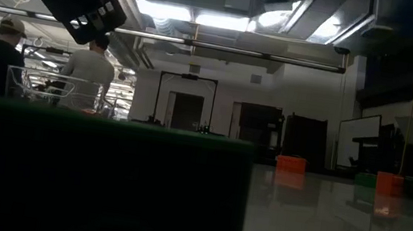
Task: Sort blocks by size
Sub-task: Put the 8 stud blue game piece into the bottom transparent bin
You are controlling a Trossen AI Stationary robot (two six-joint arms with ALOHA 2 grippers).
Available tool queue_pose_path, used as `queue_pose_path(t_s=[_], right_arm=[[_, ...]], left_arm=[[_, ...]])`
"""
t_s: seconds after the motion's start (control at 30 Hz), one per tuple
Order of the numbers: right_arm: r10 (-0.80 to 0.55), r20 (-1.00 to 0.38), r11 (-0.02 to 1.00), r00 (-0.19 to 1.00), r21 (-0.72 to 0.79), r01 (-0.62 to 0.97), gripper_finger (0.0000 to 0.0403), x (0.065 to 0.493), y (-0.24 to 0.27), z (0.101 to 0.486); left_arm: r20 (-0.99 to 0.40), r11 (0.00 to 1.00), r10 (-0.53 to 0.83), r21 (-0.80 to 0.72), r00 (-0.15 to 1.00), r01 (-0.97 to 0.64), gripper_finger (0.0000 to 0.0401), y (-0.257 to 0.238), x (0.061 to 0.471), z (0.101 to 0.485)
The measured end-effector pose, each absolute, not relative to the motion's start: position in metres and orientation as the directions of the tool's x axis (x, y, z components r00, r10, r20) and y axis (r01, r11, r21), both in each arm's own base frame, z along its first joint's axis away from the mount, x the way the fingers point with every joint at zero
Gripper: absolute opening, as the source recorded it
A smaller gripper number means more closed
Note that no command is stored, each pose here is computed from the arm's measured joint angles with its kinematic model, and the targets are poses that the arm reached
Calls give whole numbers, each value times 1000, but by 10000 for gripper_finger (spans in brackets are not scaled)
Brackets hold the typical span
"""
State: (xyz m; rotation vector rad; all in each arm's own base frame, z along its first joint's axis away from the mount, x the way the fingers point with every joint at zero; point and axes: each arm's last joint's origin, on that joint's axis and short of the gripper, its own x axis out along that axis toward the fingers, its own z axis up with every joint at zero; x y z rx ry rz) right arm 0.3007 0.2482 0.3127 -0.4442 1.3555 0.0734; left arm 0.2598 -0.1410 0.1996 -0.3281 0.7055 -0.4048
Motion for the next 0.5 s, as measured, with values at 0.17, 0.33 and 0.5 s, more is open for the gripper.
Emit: queue_pose_path(t_s=[0.17,0.33,0.5], right_arm=[[-212,-939,933,269,-277,-230,104,263,260,322],[-236,-909,959,343,-275,-68,105,208,254,331],[-236,-894,967,380,-177,186,105,152,237,325]], left_arm=[[-554,883,-438,-412,708,225,221,-140,260,200],[-552,886,-424,-419,718,201,221,-140,261,200],[-553,881,-422,-436,718,183,221,-140,261,200]])
